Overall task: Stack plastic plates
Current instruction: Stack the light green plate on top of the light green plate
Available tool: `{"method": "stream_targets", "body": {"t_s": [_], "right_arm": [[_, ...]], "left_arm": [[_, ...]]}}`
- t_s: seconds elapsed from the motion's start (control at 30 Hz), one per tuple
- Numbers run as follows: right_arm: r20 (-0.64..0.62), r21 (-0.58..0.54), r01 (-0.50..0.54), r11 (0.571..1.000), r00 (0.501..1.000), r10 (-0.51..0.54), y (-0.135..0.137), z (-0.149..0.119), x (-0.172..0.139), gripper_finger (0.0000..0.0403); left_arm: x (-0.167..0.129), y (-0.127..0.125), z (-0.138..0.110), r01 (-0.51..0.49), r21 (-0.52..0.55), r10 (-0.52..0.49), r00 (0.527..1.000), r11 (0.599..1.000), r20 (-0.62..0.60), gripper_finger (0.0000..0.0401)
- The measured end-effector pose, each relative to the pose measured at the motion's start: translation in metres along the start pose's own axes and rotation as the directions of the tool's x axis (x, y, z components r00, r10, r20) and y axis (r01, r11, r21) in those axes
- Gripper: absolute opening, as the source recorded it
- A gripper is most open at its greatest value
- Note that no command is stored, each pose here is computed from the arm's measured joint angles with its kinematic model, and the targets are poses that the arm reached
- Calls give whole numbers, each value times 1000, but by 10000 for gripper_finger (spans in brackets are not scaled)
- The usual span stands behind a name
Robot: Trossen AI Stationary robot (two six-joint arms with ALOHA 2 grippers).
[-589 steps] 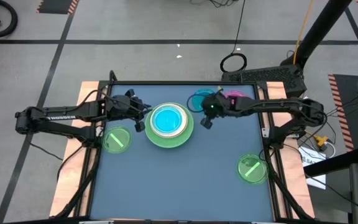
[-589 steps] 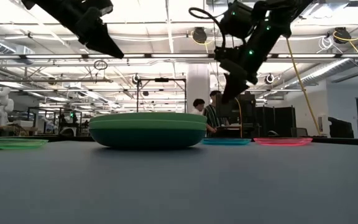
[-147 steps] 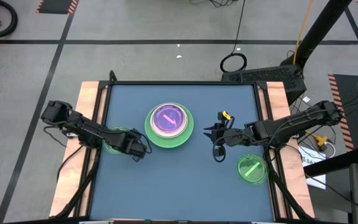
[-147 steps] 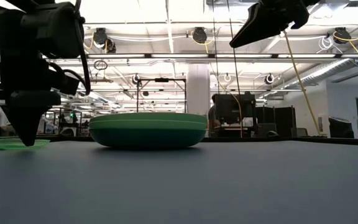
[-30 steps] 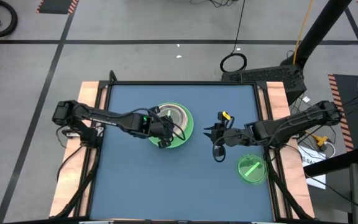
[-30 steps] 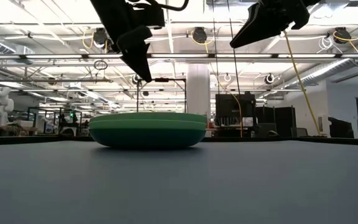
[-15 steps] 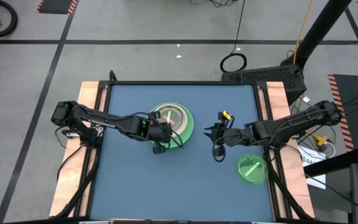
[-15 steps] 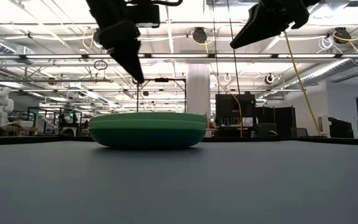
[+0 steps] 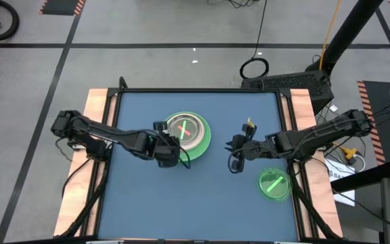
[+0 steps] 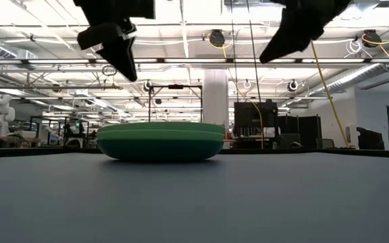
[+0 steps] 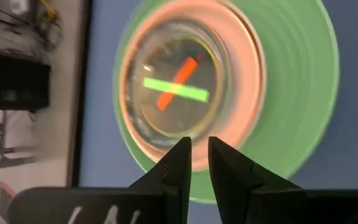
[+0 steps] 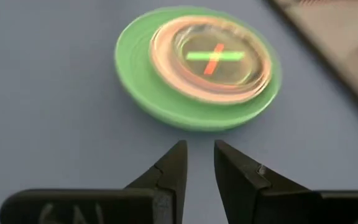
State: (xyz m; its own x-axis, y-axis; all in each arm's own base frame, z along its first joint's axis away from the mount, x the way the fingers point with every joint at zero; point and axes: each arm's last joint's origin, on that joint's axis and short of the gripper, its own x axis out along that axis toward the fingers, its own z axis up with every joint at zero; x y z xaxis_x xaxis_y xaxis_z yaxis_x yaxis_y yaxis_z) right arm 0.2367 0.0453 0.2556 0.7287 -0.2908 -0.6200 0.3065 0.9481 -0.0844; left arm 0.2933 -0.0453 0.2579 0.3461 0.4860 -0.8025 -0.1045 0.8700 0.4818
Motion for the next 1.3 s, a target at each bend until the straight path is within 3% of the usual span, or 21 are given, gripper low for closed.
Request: {"method": "stream_targets", "body": {"t_s": [0.2,0.37,0.63,0.77,0.9,1.03,1.17,1.3], "right_arm": [[9,211,-202,956,979,204,7,8,-3,73],[110,274,-356,893,935,338,13,31,-13,73],[118,330,-382,863,924,364,19,48,-14,73],[40,373,-402,836,907,419,24,50,-9,73],[-103,474,-351,807,889,447,29,46,-2,73],[-302,576,-246,779,822,483,34,34,7,73],[-506,625,-56,779,731,458,40,13,13,73],[-708,553,189,812,621,338,47,-13,16,73]], "left_arm": [[-7,-1,5,-30,36,27,996,999,79,63],[-7,-2,11,-29,47,23,991,998,131,63],[-8,0,1,-31,54,23,990,998,142,63],[-9,6,-17,-31,33,25,987,999,162,63],[-26,26,-24,-38,-36,46,969,999,245,63],[-45,44,-30,-37,-94,65,943,995,326,63],[-59,56,-38,-10,-182,78,926,983,369,63],[-63,58,-43,32,-279,74,929,960,362,63]]}}
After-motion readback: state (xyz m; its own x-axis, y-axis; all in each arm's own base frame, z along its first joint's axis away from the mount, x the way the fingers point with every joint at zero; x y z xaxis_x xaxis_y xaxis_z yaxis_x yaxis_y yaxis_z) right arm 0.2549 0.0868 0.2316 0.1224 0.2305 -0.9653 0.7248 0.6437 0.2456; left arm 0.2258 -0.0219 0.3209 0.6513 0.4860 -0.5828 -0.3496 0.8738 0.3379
